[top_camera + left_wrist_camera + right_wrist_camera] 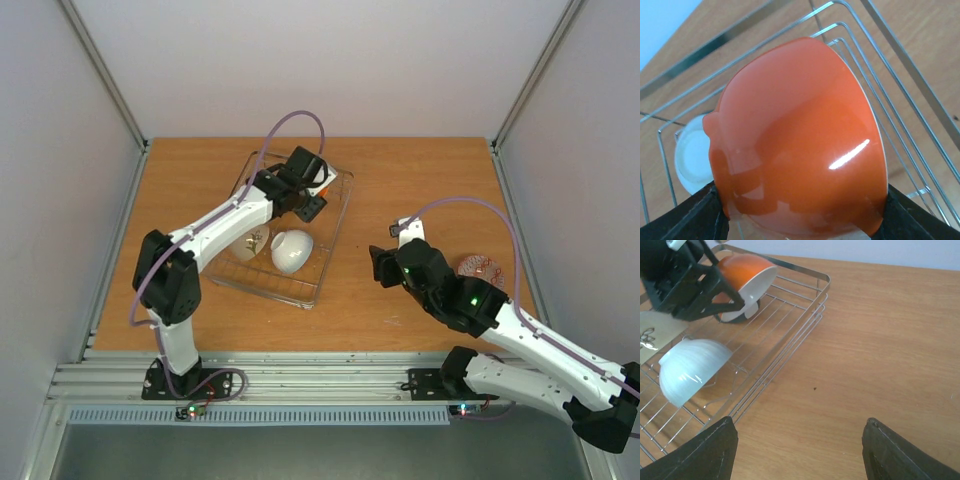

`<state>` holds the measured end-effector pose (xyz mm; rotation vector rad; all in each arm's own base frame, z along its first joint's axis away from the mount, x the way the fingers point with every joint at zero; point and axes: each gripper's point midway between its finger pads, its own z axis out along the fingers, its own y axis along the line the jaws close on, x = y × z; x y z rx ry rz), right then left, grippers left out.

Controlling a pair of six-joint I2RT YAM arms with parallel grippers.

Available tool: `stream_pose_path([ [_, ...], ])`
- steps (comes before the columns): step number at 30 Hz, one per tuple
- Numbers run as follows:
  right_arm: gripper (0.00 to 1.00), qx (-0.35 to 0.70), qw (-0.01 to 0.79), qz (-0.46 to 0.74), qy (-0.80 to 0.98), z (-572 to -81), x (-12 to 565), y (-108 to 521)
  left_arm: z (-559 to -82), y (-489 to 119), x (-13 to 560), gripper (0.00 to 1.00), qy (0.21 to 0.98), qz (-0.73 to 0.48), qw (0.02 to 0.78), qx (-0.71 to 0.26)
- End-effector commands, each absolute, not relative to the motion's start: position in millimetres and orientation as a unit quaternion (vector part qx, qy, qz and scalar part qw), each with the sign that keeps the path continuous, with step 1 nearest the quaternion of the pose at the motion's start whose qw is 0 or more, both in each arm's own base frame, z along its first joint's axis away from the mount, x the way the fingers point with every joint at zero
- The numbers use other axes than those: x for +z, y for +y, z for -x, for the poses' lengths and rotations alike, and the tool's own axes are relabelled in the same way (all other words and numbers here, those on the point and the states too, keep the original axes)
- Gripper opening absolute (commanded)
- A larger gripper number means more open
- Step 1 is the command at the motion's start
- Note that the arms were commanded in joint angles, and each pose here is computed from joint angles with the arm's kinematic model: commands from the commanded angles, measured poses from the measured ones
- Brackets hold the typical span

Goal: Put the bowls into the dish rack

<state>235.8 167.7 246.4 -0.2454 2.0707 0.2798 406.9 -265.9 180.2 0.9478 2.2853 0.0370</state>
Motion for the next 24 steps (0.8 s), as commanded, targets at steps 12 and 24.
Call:
stream_pose_path([
  [12,0.68,0.118,0.491,0.108,0.856,-231,238,166,-478,-283,164,0.01,0.850,-0.363,0.362,0.121],
  [24,0.68,0.113,0.484,0.111,0.861,-233,232,169,-491,-279,135,0.00,0.849,-0.369,0.341,0.163],
])
